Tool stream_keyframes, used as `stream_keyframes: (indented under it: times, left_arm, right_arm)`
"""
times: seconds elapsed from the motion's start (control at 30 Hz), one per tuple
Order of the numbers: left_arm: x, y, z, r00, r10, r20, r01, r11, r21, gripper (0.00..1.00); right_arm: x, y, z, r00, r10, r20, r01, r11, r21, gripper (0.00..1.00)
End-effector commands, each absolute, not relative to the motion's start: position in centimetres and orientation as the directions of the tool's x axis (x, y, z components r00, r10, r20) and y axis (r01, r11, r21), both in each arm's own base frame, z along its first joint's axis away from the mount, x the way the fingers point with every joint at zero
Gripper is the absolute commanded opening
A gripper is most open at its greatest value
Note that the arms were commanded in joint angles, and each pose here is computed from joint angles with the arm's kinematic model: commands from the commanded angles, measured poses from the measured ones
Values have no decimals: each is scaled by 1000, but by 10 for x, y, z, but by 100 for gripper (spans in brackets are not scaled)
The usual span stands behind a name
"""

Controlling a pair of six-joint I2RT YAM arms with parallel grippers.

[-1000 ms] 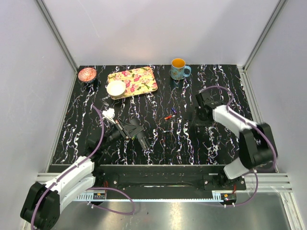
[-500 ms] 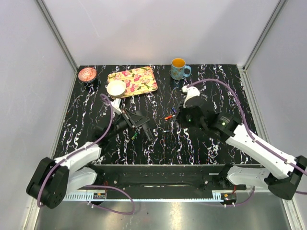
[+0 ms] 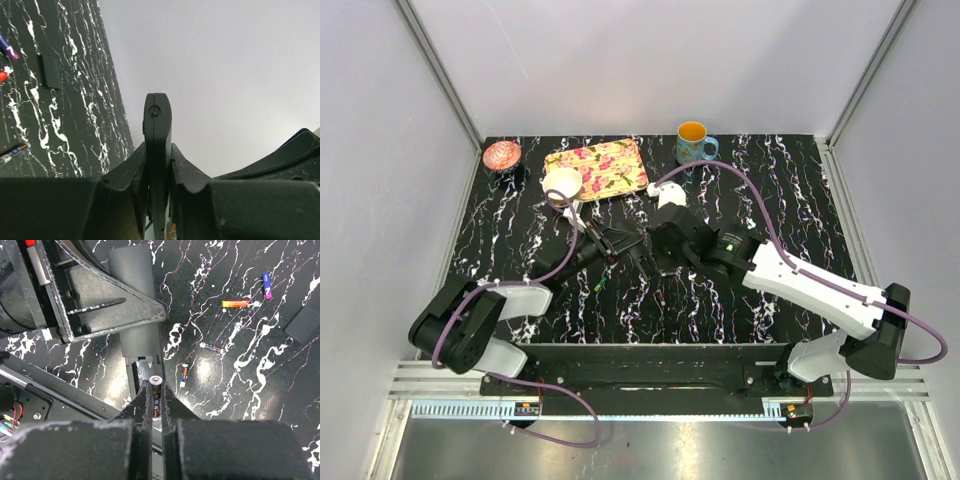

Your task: Load the batteries into the remote control

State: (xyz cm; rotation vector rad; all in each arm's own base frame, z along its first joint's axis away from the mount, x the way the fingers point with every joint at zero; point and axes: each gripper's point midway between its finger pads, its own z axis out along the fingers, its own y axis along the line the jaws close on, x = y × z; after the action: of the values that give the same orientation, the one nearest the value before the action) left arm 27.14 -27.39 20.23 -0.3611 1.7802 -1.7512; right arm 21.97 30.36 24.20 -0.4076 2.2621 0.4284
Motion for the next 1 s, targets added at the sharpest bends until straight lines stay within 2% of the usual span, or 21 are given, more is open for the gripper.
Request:
stream_keyframes:
  times: [0.0,0.33,0.97]
  left_arm:
    - [267,-276,256,-765,-616,-188,327,-119,-938,0]
    - [263,-282,254,-777,-610,-156,325,-176,-929,0]
    - [249,-284,273,-753,-619,-225,408,-170,-897,0]
  right_arm:
    - [229,313,264,-614,-98,-783,-392,899,195,0]
    - [226,320,252,-639,-138,-756,-410,893,183,0]
    - [224,318,218,-671,-176,-721,-393,908,145,0]
